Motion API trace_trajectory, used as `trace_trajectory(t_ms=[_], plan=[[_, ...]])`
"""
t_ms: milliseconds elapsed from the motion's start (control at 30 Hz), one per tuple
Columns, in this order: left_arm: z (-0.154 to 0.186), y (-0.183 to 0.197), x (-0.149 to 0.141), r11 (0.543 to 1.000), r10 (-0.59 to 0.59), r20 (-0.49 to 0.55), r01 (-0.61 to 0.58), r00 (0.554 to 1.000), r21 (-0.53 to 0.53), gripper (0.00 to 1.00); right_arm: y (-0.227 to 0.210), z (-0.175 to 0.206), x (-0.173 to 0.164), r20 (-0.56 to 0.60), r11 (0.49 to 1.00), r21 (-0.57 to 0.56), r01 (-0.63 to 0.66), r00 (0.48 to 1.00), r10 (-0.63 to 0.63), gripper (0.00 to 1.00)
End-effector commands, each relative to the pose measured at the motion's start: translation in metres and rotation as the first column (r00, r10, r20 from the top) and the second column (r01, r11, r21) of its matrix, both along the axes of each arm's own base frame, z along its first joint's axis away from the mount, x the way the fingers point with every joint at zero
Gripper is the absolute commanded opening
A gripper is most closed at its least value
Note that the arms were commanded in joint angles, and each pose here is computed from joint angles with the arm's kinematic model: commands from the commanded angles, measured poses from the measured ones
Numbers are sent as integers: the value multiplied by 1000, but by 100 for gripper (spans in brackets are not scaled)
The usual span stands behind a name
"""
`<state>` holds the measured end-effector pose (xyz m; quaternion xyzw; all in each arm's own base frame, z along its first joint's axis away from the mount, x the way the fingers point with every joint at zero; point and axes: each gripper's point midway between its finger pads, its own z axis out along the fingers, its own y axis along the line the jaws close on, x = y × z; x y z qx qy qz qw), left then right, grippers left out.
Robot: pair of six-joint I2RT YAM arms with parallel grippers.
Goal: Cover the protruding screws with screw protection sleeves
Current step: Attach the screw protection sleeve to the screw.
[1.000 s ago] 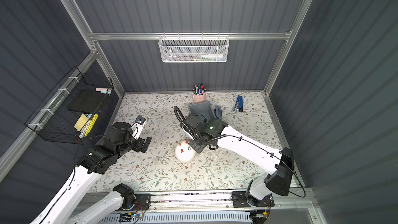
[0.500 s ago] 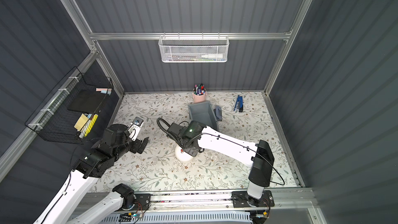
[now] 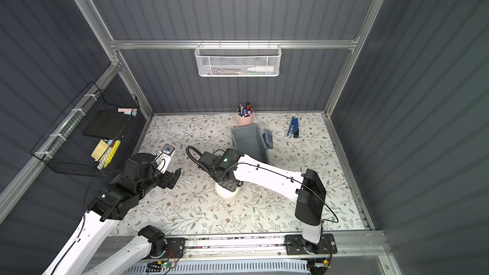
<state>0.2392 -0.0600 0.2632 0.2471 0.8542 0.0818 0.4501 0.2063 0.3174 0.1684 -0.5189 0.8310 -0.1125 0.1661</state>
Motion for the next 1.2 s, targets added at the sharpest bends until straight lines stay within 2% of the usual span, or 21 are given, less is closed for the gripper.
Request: trace_trajectory(t_ms=[0,1167], plan=[[2,5,0,1000,10,17,-11,1000,18,99,3,1,0,-2,1000,-10,-15,1000,15,0],[-1,4,1,1000,8,7,-8,1000,25,100,3,-18,-10,-61,999,-33,-26,998,24,0]])
